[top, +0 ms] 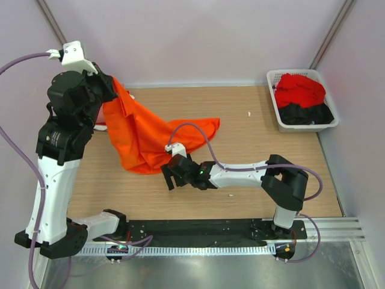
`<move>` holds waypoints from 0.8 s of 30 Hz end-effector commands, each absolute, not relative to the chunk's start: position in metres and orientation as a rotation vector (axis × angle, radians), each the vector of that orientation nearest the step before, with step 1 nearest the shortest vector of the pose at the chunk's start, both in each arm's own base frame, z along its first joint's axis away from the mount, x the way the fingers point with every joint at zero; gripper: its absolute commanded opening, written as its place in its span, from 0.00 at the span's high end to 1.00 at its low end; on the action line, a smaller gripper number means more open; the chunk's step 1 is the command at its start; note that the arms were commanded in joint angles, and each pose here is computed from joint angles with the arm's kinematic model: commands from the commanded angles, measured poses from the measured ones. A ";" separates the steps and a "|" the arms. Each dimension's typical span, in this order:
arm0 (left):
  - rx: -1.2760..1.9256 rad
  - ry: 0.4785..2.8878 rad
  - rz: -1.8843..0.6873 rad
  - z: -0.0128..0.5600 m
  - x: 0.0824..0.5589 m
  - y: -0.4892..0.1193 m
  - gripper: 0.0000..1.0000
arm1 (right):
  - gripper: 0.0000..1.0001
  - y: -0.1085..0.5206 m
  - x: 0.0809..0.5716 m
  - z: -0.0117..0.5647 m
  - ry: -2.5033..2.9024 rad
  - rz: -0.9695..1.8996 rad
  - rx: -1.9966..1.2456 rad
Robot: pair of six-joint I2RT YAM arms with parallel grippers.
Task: Fold and stack the t-shirts
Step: Flatten the tshirt out
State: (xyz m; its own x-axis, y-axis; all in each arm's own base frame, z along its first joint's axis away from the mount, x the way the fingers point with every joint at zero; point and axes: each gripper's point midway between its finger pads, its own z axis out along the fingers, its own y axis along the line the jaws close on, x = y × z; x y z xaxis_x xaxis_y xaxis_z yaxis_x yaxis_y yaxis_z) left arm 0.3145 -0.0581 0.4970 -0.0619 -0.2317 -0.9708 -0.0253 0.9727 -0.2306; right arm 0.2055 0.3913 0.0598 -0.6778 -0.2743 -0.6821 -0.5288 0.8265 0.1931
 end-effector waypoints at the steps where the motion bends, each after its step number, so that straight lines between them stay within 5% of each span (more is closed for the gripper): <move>1: -0.185 1.637 -0.222 0.499 0.317 -0.067 1.00 | 0.16 0.429 0.228 0.095 2.171 0.533 -0.590; 24: -0.181 1.631 -0.250 0.510 0.312 -0.070 1.00 | 0.21 0.483 0.280 0.072 2.110 0.293 -0.607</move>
State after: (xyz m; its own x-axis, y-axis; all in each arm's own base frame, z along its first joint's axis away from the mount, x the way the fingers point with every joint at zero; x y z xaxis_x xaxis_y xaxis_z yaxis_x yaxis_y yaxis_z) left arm 0.3168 -0.0685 0.4913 -0.1190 -0.2395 -0.9636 0.0077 0.9702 -0.2421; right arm 0.2657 0.4813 0.0626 -0.5025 -0.3465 -0.7921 -0.5843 0.8114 0.0158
